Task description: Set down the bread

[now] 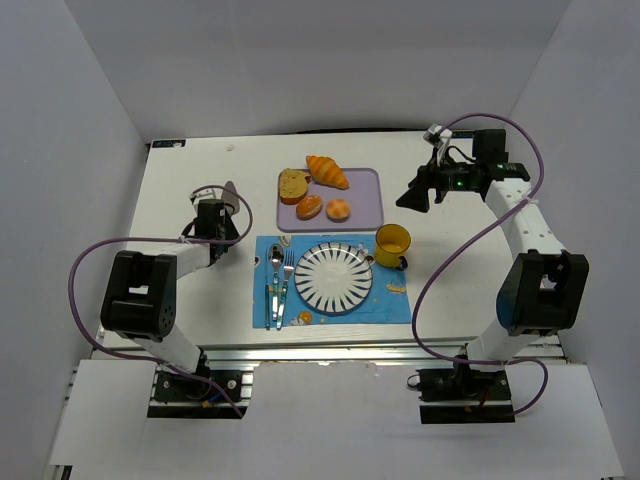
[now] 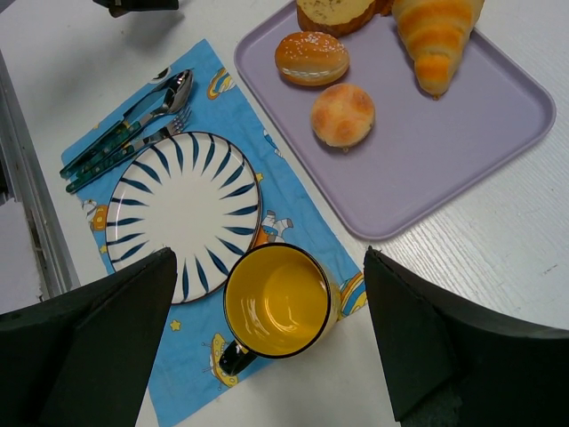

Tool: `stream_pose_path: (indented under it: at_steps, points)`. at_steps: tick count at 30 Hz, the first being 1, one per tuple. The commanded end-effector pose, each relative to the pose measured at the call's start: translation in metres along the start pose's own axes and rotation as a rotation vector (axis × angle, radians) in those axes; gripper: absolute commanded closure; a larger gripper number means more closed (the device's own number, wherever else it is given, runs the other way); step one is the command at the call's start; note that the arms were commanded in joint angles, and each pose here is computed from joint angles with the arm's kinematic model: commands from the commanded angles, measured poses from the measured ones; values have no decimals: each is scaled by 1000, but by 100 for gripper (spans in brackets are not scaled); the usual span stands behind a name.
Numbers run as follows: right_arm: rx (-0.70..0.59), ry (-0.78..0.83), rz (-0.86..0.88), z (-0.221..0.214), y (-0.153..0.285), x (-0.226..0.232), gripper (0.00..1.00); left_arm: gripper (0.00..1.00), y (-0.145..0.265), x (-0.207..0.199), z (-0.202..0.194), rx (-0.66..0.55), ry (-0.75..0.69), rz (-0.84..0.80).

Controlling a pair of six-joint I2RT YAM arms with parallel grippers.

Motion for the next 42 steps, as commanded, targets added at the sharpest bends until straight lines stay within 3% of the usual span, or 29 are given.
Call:
stream_pose_path:
  at_steps: [1,20,23,27,28,32,38,42]
  points:
    - [-33,28,5,13,5,8,11,50,2,-6,5,-30,4,-38]
    - [-32,33,3,11,6,10,11,65,11,-7,9,-53,9,-55]
    - [-32,34,1,11,6,9,10,72,13,-7,11,-61,10,-59]
    - [-33,38,0,12,7,10,10,91,18,-10,15,-70,13,-72]
    - [-31,34,1,11,6,10,11,99,19,-13,18,-73,13,-80]
    - [-31,46,0,13,8,12,11,100,39,-35,41,-79,-7,-144]
    - [-33,72,0,14,11,15,11,100,95,-91,45,101,-98,-417]
    - [-52,83,7,20,12,19,10,100,123,-96,28,238,-165,-452]
Point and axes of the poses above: each gripper's point midway between its finger pads, its own y axis back along the fingers, its own x axis along the line the jaws close on, z = x × y, the point moved 1 cm from there along y, back along the fingers, and after that the axes turned 14 degrees about y, right-handed, at the moved point
